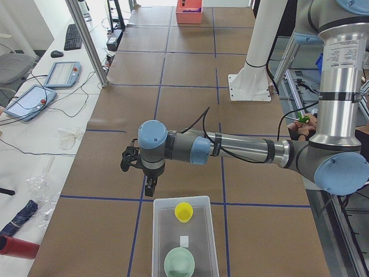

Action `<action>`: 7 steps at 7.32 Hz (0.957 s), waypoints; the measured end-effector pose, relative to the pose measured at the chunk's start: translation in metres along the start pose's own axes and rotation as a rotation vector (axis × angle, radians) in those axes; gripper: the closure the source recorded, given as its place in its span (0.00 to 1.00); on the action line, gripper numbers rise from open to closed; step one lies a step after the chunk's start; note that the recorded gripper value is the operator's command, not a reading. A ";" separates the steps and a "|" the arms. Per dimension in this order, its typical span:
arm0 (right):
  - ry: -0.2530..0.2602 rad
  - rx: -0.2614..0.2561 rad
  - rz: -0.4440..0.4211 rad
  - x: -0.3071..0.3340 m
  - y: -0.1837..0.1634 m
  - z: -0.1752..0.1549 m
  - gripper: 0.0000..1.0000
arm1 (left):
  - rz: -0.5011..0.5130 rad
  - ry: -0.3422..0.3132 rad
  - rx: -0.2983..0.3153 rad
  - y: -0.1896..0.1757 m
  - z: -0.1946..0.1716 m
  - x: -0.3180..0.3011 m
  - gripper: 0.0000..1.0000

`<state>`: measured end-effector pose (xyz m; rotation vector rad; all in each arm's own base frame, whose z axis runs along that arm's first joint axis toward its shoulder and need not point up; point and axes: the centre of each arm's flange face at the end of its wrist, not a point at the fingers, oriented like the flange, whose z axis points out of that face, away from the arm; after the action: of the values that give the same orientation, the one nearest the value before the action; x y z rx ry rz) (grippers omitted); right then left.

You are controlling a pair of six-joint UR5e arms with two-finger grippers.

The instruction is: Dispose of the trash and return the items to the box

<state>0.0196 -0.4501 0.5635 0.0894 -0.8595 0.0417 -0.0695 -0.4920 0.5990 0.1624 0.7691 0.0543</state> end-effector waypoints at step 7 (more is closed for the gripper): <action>0.020 0.011 0.060 0.066 0.007 -0.003 0.00 | -0.003 -0.001 -0.012 0.007 0.005 -0.006 0.00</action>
<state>0.0639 -0.4425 0.6121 0.0733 -0.8418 0.1032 -0.0702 -0.4868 0.6080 0.1502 0.7680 0.0559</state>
